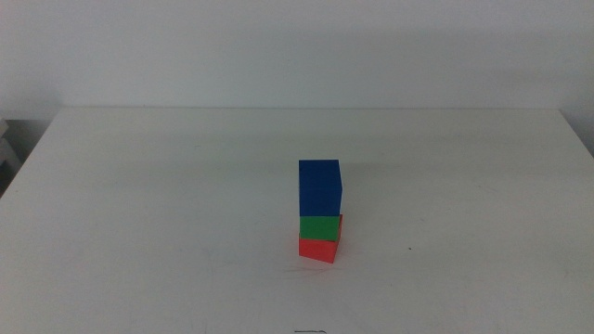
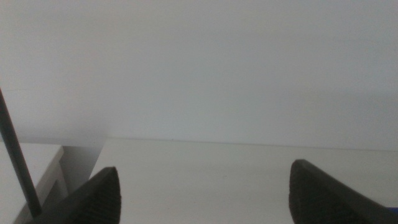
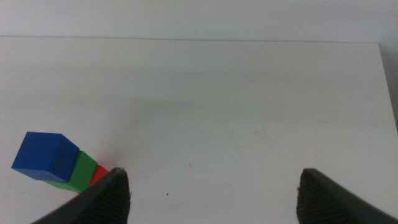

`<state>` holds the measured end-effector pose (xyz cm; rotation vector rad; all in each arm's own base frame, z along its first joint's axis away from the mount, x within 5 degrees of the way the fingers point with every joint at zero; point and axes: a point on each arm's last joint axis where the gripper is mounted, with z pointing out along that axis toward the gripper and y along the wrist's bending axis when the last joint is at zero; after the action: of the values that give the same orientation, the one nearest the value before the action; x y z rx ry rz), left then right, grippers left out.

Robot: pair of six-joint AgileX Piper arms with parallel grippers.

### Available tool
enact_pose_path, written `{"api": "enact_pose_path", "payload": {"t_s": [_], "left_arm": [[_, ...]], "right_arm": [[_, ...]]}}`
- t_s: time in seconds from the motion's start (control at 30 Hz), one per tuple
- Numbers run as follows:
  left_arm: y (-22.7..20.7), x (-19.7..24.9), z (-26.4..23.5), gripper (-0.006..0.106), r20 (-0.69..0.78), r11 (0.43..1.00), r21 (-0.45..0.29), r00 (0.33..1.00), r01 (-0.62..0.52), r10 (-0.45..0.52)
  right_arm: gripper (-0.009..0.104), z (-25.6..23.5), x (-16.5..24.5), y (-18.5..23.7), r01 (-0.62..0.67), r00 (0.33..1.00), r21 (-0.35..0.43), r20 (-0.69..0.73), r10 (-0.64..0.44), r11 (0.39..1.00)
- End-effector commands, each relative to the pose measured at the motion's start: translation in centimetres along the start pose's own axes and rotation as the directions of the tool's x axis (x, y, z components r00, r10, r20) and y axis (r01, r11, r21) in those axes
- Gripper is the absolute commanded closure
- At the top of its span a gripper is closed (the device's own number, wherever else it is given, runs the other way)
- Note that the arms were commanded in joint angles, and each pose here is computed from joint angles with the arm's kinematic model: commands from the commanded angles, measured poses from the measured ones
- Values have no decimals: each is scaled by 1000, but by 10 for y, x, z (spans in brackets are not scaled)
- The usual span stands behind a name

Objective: Stack red cubes first, then green, then blue cubes in a specific spot.

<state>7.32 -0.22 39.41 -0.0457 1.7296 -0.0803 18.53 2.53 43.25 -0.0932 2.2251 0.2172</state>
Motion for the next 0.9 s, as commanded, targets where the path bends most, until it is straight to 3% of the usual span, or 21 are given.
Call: {"api": "enact_pose_path", "payload": {"t_s": [0.0,0.1,0.23,0.47,0.57,0.77,0.87], "left_arm": [[-1,-14,-2,9,92,1000,10,996,13,-14],[-1,-14,-2,9,94,1000,10,995,13,-14],[1,-4,-8,9,224,1000,-2,974,-21,21],[5,53,-9,9,377,1000,15,926,-20,13],[7,84,-4,9,356,1000,17,934,-13,6],[12,143,4,9,277,1000,11,961,-11,8],[14,169,10,9,228,1000,8,974,-10,8]], "right_arm": [[20,-7,-10,0,9,996,4,92,-10,1000],[20,-7,-3,-2,13,996,15,94,-14,1000],[20,-13,23,-6,26,964,57,265,-40,998],[20,-24,88,-12,9,795,80,603,-56,997],[20,-25,130,-15,7,757,83,650,-59,997],[20,-3,203,-22,10,769,88,636,-64,996],[20,15,236,-27,65,781,148,608,-142,987]]}}
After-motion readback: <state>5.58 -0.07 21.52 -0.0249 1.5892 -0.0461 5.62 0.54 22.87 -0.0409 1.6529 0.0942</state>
